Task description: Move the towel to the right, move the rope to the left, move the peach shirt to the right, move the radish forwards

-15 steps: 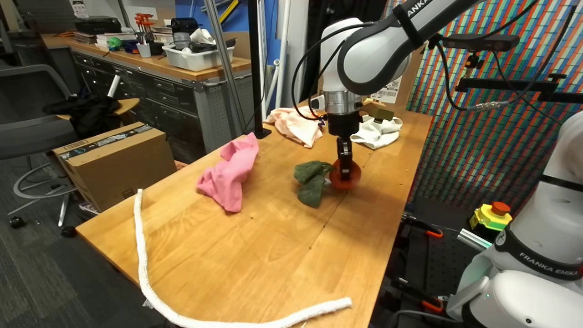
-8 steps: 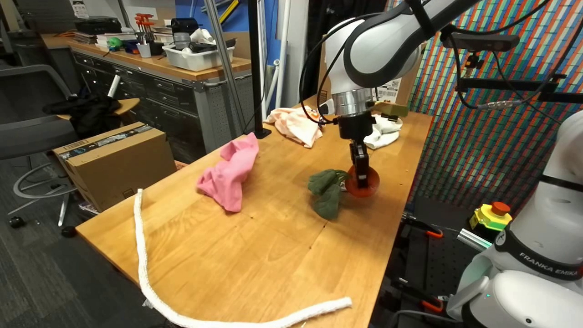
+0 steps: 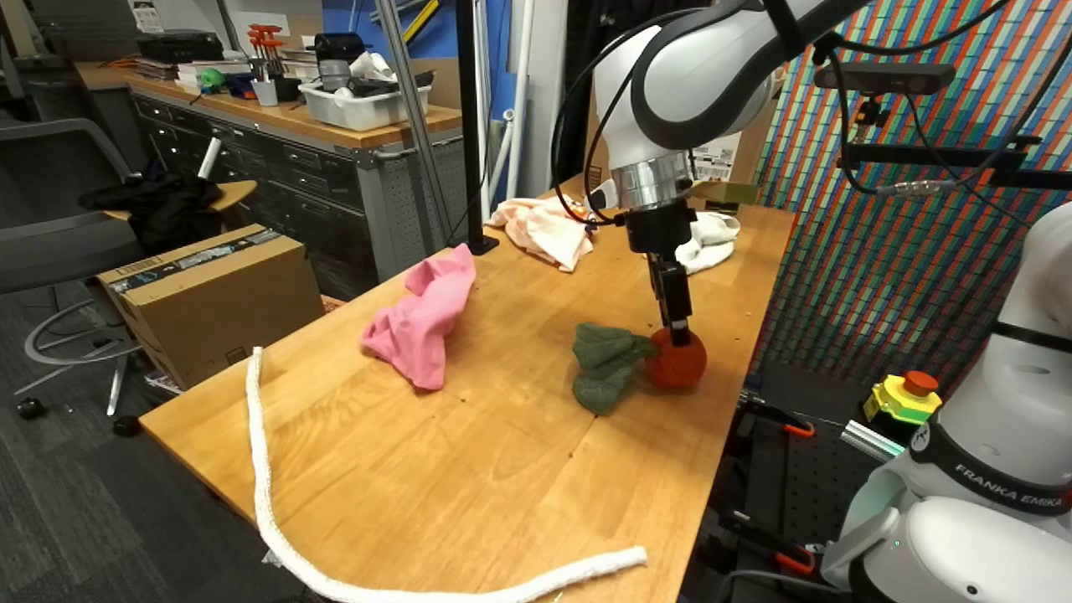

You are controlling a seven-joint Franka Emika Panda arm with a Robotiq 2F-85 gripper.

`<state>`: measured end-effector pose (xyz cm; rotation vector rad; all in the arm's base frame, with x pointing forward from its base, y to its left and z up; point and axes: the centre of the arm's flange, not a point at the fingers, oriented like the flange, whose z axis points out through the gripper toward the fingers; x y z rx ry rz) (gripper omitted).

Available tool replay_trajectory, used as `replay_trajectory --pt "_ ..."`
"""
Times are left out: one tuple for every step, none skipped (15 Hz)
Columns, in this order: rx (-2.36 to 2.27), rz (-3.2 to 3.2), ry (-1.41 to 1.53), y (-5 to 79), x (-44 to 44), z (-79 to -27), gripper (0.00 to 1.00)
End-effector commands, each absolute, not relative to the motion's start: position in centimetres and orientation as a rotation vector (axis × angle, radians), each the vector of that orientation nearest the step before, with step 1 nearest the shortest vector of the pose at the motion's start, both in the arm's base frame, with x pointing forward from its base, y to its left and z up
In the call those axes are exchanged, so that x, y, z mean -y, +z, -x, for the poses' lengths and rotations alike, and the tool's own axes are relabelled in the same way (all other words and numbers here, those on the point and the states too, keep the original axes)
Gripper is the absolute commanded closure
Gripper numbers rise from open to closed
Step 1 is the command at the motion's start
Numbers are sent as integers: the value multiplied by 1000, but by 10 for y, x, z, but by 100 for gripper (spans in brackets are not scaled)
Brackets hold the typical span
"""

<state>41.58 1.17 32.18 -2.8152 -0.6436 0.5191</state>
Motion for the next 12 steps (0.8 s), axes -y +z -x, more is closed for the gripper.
replay_trajectory --pt "656 2759 529 363 -13 -414 0" --pt "669 2754 541 370 -15 -414 0" --pt "681 2744 536 381 -16 -413 0" --pt "689 2747 526 392 -16 -412 0" --pt "700 2761 503 406 -16 -410 0" --pt "699 2777 466 419 -16 -408 0" --pt "705 2793 408 432 -15 -402 0" --pt "713 2805 351 446 -14 -396 0" --pt "726 2828 275 457 -12 -386 0" --pt "721 2840 211 470 -10 -378 0" --pt "710 2860 126 480 -6 -366 0" --pt "704 2872 68 488 -4 -359 0"
